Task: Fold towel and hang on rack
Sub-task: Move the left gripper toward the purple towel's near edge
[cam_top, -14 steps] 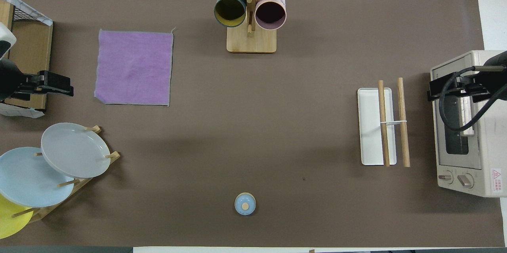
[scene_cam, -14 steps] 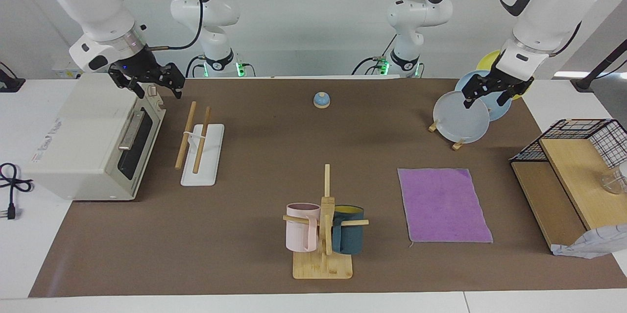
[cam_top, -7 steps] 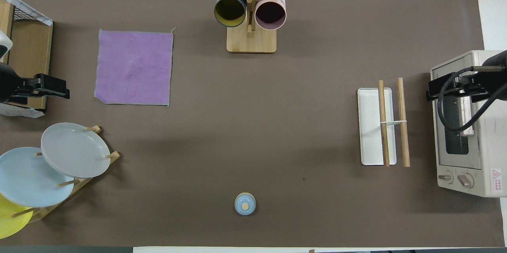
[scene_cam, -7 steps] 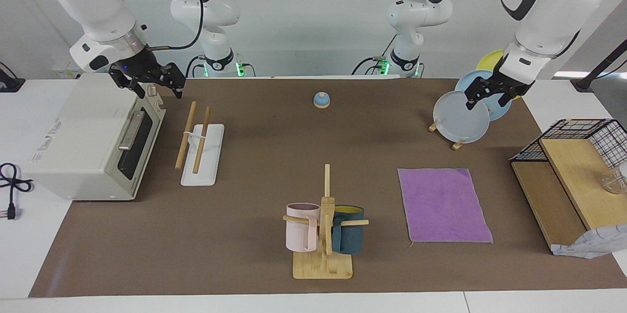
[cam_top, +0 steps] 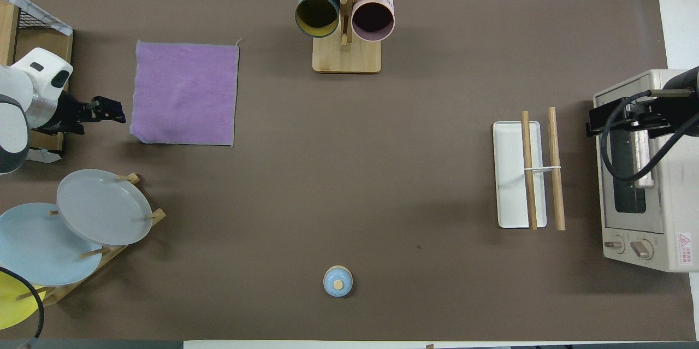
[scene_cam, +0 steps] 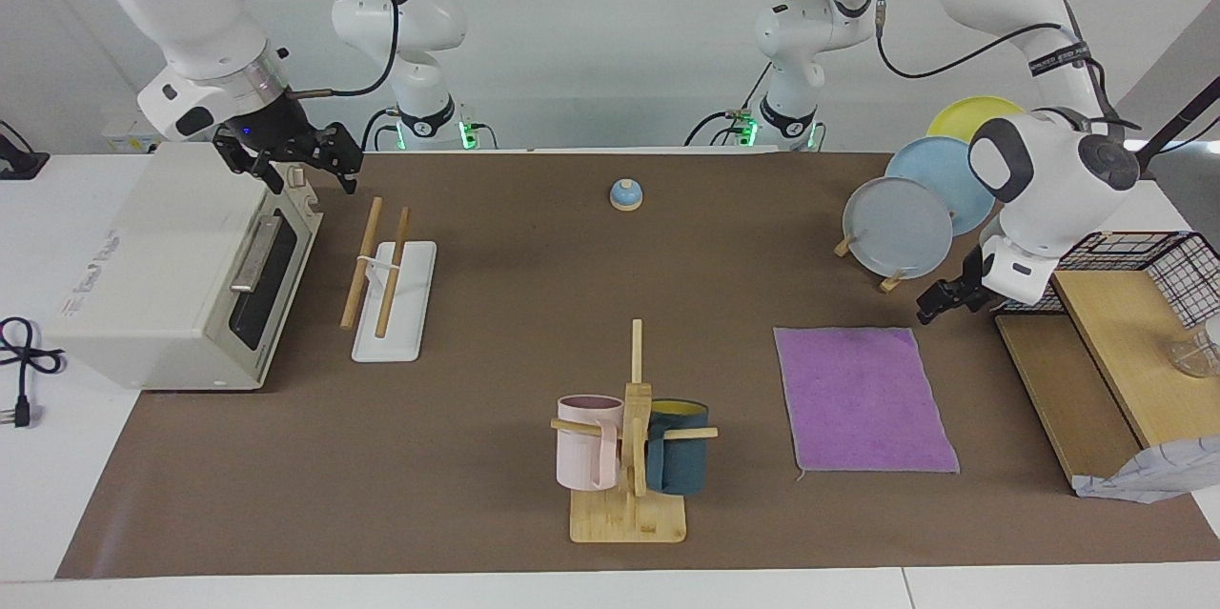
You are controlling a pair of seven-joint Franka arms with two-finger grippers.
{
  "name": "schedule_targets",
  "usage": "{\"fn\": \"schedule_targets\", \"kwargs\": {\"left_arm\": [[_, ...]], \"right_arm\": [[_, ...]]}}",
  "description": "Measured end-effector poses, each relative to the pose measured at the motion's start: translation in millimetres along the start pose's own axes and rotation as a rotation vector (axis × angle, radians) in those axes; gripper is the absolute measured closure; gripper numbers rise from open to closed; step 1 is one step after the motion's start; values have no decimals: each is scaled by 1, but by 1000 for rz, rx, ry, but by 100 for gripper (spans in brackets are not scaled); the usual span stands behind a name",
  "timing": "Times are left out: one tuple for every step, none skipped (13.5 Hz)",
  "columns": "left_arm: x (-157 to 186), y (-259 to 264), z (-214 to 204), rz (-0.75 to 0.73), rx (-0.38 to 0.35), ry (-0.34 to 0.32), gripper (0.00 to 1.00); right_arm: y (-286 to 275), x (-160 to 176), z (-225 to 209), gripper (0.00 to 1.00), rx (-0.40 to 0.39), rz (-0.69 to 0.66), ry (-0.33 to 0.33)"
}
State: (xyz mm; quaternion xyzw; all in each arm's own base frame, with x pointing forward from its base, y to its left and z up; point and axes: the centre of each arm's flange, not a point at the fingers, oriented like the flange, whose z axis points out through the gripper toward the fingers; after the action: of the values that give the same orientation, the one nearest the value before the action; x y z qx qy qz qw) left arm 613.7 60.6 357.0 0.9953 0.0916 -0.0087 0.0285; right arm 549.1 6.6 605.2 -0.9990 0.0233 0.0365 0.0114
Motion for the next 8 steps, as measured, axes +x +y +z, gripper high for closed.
{"fn": "schedule_targets", "kwargs": {"left_arm": [[3, -1, 13, -11, -14, -3, 4], [6, -1, 22, -21, -29, 1, 4], [8, 1, 30, -27, -39, 1, 7], [9, 3, 35, -36, -54, 0, 8], [10, 4, 38, -46, -70, -1, 8], [10, 4, 38, -52, -77, 0, 18], [10, 4, 39, -53, -79, 1, 29], [10, 5, 42, -55, -80, -3, 29]], "right_arm": [[0, 0, 0, 0, 0, 0, 0], [0, 0, 0, 0, 0, 0, 0], [0, 0, 0, 0, 0, 0, 0], [0, 0, 0, 0, 0, -1, 0], [0, 0, 0, 0, 0, -1, 0], [0, 0, 0, 0, 0, -1, 0], [0, 0, 0, 0, 0, -1, 0], [0, 0, 0, 0, 0, -1, 0]]}}
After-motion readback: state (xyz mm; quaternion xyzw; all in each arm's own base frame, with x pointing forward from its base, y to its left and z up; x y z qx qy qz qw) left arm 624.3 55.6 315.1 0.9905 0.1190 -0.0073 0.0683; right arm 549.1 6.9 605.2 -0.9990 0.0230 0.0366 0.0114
